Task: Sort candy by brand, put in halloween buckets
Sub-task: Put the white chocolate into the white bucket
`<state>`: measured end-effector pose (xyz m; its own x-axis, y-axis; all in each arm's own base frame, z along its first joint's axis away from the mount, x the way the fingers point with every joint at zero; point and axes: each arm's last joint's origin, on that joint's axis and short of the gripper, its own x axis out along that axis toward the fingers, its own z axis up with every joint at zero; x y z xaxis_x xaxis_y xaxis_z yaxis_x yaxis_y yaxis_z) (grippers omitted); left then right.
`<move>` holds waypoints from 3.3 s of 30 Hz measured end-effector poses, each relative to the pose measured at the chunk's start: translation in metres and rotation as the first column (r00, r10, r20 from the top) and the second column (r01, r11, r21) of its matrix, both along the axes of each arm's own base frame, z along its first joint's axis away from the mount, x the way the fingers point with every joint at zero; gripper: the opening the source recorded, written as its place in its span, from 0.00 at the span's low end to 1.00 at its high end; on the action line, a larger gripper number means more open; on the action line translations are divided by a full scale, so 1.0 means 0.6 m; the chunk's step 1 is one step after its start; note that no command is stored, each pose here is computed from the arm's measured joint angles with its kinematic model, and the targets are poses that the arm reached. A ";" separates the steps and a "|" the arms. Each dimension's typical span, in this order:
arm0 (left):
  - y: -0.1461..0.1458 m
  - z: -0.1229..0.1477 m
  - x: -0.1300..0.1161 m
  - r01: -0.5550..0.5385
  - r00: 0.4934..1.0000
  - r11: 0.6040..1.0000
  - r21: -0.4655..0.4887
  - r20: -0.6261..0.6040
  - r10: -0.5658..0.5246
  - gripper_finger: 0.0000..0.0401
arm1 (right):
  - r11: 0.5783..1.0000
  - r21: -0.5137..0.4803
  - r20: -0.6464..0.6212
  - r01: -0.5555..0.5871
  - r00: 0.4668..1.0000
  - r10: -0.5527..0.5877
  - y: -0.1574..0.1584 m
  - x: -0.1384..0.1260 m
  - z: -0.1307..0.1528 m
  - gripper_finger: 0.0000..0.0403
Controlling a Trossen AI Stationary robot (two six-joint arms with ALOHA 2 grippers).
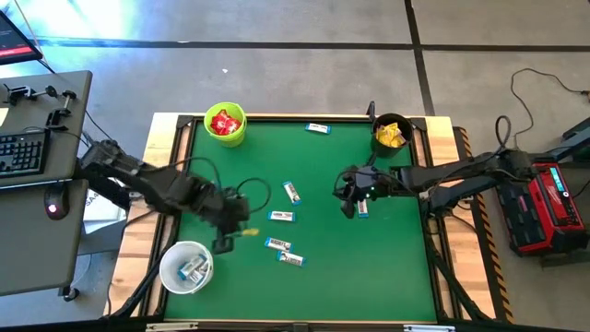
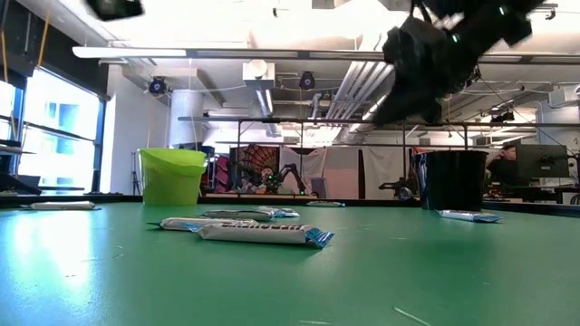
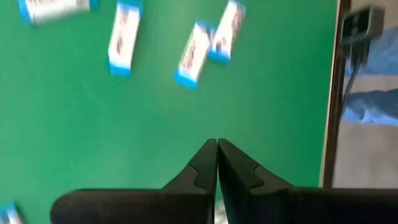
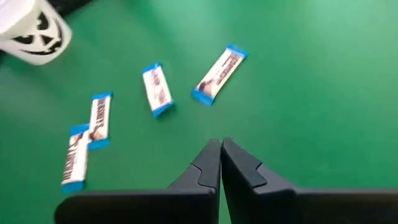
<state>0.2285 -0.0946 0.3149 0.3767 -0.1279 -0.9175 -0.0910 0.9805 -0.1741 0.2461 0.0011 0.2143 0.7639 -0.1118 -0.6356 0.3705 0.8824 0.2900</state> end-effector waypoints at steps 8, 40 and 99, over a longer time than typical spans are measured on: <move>0.059 -0.049 0.097 0.050 0.997 0.998 0.046 0.054 -0.053 0.09 | 0.992 0.124 0.059 0.004 0.998 -0.011 0.018 -0.022 -0.059 0.00; 0.080 -0.239 0.229 0.160 0.987 0.947 0.279 -0.055 -0.150 0.40 | 0.997 0.063 0.059 -0.034 0.998 0.031 0.035 -0.024 -0.057 0.00; 0.067 -0.118 0.134 0.220 0.972 0.970 0.104 -0.102 -0.209 0.24 | 0.998 0.031 0.065 -0.048 0.997 0.046 0.034 -0.023 -0.056 0.00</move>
<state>0.3089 -0.0542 0.2441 0.2672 -0.0892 -0.9595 0.1137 0.9917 -0.0605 0.2324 0.0217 0.1808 0.8069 -0.0551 -0.5882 0.3089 0.8880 0.3407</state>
